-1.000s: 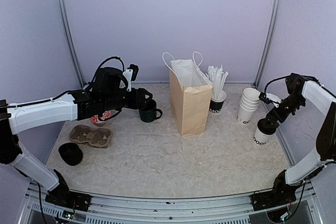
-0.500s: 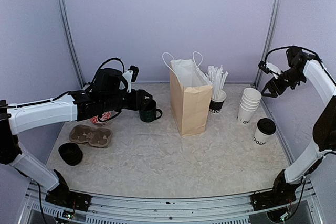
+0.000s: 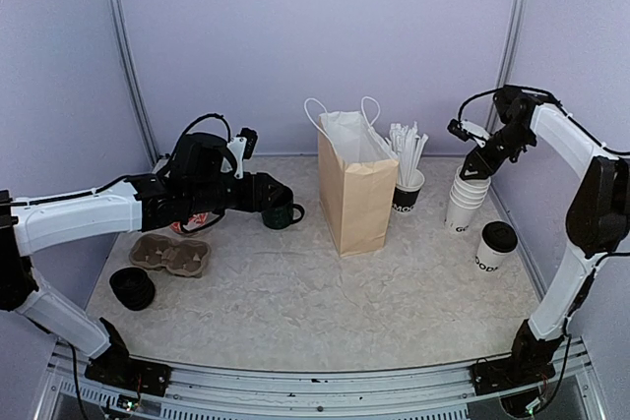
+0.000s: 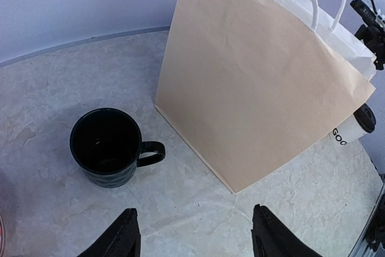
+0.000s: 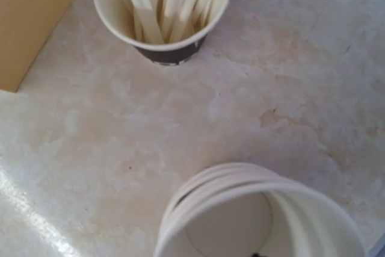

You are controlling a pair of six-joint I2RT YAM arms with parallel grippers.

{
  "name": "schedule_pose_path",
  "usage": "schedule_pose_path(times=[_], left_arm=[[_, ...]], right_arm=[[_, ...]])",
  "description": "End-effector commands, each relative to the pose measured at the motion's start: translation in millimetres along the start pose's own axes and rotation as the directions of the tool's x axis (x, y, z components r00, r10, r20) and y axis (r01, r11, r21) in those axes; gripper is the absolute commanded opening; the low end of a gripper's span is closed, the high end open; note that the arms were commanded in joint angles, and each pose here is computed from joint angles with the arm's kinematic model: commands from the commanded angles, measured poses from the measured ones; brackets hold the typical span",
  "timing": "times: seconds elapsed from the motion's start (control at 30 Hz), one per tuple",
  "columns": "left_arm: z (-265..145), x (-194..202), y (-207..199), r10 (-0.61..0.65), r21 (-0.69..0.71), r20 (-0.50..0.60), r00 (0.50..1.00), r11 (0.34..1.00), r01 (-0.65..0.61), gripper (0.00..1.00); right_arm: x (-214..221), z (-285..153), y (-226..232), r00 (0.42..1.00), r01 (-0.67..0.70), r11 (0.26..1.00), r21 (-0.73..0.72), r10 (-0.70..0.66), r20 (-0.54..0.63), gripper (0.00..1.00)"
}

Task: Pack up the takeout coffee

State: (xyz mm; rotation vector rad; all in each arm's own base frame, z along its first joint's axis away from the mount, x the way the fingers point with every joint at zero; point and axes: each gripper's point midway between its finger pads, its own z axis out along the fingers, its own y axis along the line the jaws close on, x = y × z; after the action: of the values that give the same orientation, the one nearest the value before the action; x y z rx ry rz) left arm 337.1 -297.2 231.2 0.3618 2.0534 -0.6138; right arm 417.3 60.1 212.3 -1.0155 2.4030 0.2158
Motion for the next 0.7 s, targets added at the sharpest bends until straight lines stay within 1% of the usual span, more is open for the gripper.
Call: schedule_pose_path(times=[0.0,0.4,0.67], left_arm=[[-7.2,-4.4,-0.2,-0.005,0.007,0.024,1.000,1.000,0.005,0.62],[-2.9,1.4,-0.4,-0.004,0.013,0.012,1.000,1.000,0.004,0.62],[-3.3,3.4,0.6,-0.005,0.011,0.008,1.000,1.000,0.005,0.62]], right_arm=[[-6.4,0.4,8.7,1.000,-0.002,1.000,-0.010,0.002,-0.015,0.39],[4.1,12.7,11.9,0.997,-0.031,0.999,-0.026,0.029,-0.066,0.21],[8.4,17.2,11.1,0.995,-0.047,0.999,-0.027,0.044,-0.085,0.15]])
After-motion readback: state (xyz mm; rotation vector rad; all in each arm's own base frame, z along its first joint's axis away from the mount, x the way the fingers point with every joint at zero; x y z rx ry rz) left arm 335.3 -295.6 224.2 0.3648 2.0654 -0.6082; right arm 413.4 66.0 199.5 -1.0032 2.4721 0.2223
